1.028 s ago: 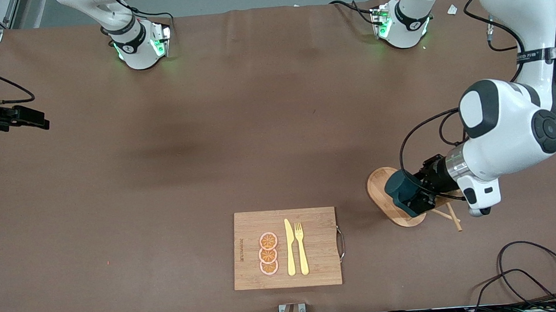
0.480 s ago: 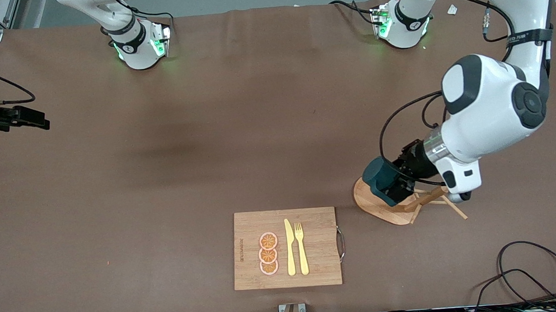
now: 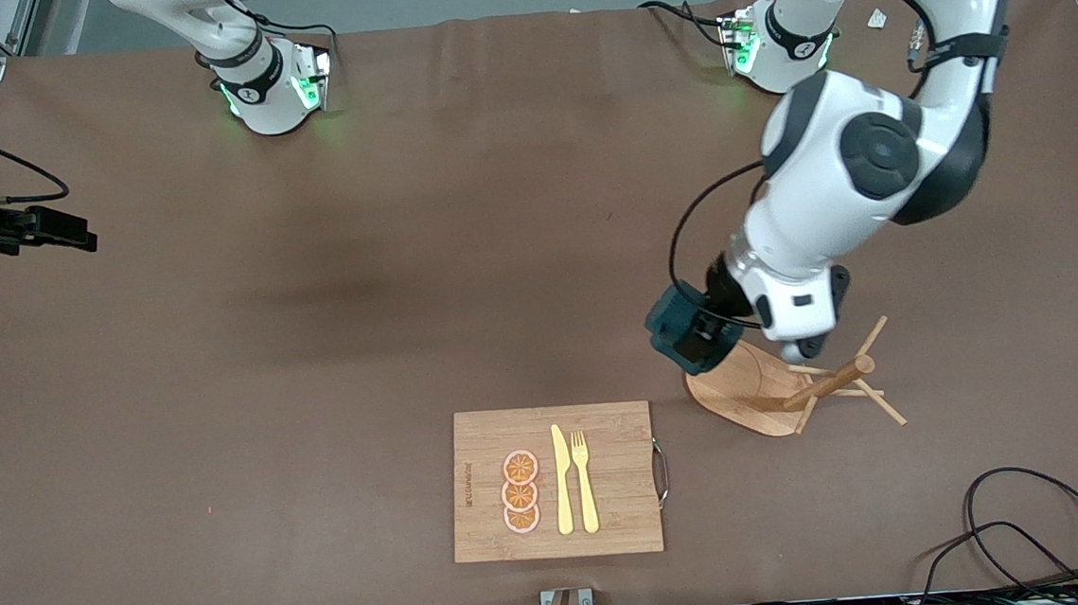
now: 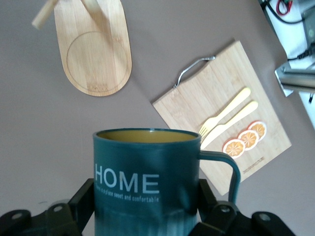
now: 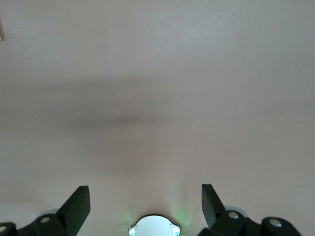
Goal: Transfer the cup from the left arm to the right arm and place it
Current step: 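Lift the mug off the stand and carry it toward the table middle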
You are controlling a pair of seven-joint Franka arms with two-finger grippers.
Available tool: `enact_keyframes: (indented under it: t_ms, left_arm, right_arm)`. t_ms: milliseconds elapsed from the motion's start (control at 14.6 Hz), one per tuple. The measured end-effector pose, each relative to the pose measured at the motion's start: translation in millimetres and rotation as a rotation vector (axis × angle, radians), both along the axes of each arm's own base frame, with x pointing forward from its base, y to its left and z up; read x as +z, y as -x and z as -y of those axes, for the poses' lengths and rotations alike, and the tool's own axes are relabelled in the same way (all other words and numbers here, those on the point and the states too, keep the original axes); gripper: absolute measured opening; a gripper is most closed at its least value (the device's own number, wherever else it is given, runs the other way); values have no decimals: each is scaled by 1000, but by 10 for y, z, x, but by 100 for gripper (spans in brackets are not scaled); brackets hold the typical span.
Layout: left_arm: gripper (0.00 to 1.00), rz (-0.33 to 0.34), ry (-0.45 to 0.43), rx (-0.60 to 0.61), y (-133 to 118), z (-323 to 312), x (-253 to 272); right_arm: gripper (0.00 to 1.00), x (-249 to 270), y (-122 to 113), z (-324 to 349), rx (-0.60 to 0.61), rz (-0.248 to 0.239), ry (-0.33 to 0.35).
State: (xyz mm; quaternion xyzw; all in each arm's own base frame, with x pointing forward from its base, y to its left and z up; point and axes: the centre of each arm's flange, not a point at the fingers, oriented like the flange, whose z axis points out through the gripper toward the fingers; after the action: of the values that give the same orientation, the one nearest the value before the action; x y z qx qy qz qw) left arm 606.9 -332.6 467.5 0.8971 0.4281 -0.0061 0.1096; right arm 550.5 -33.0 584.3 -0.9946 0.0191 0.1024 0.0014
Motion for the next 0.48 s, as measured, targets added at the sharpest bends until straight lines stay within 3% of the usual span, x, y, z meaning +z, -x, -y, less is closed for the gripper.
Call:
enact_keyframes:
  t_ms: [206, 480]
  left_arm:
    - [86, 74, -89, -85, 271, 491, 56]
    - [86, 231, -188, -261, 706, 1196, 87]
  right_arm:
    - [100, -1, 0, 0, 0, -1, 0]
    - [100, -6, 0, 0, 0, -2, 0]
